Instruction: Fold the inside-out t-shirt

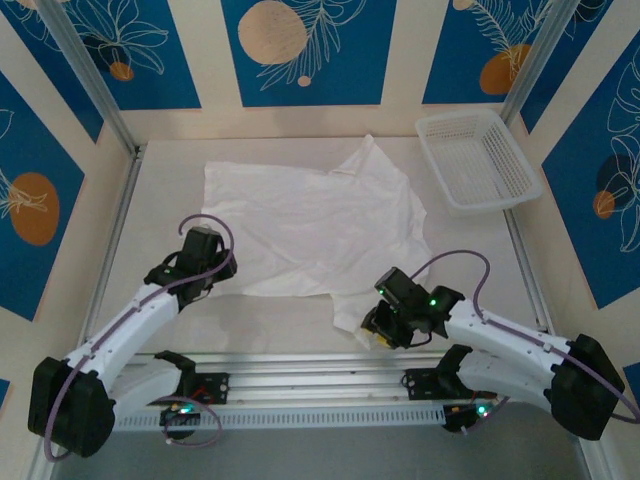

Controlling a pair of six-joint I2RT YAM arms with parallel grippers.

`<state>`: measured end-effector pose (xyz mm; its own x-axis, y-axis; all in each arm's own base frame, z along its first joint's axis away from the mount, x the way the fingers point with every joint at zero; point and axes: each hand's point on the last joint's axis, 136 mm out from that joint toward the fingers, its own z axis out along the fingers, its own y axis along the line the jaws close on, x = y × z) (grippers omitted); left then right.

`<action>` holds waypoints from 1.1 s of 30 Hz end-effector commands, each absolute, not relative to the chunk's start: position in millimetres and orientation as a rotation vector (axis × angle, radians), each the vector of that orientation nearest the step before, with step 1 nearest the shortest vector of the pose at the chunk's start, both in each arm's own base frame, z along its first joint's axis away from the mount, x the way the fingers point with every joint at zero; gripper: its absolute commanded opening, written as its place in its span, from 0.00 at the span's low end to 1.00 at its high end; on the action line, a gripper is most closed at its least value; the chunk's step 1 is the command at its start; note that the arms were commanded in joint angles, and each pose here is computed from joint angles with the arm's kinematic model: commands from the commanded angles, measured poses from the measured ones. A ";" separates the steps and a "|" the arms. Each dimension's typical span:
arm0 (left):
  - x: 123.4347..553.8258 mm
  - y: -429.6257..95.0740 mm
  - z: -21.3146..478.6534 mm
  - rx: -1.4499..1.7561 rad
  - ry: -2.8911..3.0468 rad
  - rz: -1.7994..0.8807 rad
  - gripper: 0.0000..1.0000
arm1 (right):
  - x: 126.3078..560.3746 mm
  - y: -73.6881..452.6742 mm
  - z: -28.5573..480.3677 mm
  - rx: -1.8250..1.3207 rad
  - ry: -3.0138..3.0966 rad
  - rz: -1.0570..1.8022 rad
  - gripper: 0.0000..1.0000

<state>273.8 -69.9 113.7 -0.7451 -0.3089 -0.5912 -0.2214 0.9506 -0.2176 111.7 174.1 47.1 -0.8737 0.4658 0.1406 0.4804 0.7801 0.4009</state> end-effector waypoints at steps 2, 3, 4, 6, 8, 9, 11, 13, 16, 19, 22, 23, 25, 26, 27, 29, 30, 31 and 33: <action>268.4 -65.3 105.7 -0.401 2.457 -0.149 0.51 | 111.8 172.8 38.3 -0.811 -2.925 -0.623 0.47; 268.0 -65.8 105.0 -0.399 2.461 -0.149 0.51 | 111.1 174.5 35.2 -0.810 -2.915 -0.614 0.48; 267.5 -65.6 104.0 -0.400 2.464 -0.147 0.51 | 110.6 176.4 32.2 -0.803 -2.906 -0.608 0.48; 266.8 -63.7 103.5 -0.405 2.467 -0.133 0.51 | 111.0 179.9 26.9 -0.782 -2.899 -0.598 0.49; 265.0 -60.0 101.9 -0.429 2.475 -0.109 0.51 | 112.0 181.6 22.2 -0.763 -2.900 -0.576 0.45; 263.5 -58.2 100.5 -0.445 2.482 -0.096 0.51 | 113.0 182.0 20.1 -0.757 -2.901 -0.563 0.42; 261.1 -55.3 99.0 -0.470 2.490 -0.082 0.49 | 115.6 185.4 20.8 -0.729 -2.906 -0.573 0.27; 258.3 -52.4 95.0 -0.491 2.498 -0.071 0.47 | 119.1 187.8 28.0 -0.701 -2.928 -0.598 0.05; 250.5 -38.3 81.6 -0.557 2.543 0.008 0.45 | 126.5 183.7 45.5 -0.721 -2.987 -0.663 0.00; 247.2 -33.0 69.8 -0.552 2.594 0.070 0.40 | 135.6 169.9 65.3 -0.812 -3.062 -0.736 0.00; 251.6 -43.3 57.8 -0.465 2.662 0.051 0.36 | 142.0 160.6 77.1 -0.901 -3.070 -0.825 0.00; 253.2 -47.7 55.0 -0.433 2.683 0.043 0.35 | 143.0 159.1 78.7 -0.920 -3.063 -0.844 0.00; 254.1 -55.2 47.9 -0.365 2.735 0.056 0.34 | 144.8 157.8 80.1 -0.951 -3.041 -0.872 0.00; 254.0 -56.6 45.7 -0.347 2.748 0.070 0.34 | 144.8 158.0 79.8 -0.954 -3.033 -0.875 0.00; 254.1 -57.0 43.1 -0.334 2.760 0.093 0.35 | 144.7 158.1 79.4 -0.958 -3.026 -0.878 0.00; 252.0 -53.0 37.4 -0.338 2.780 0.150 0.36 | 144.2 158.8 78.1 -0.963 -3.015 -0.875 0.00; 251.0 -50.7 34.5 -0.338 2.786 0.179 0.36 | 143.7 159.0 77.1 -0.967 -3.010 -0.873 0.00; 250.1 -48.1 31.6 -0.341 2.791 0.206 0.37 | 143.8 159.5 77.7 -0.968 -3.006 -0.877 0.00; 250.3 -47.1 28.0 -0.340 2.795 0.222 0.35 | 144.1 159.0 78.1 -0.972 -3.005 -0.876 0.00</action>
<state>249.5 -51.2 25.8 -0.9154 -0.2342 -0.3274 -0.2694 0.9607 0.0661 147.4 163.7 82.1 -0.8285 0.5597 0.0162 0.4749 0.6871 0.5499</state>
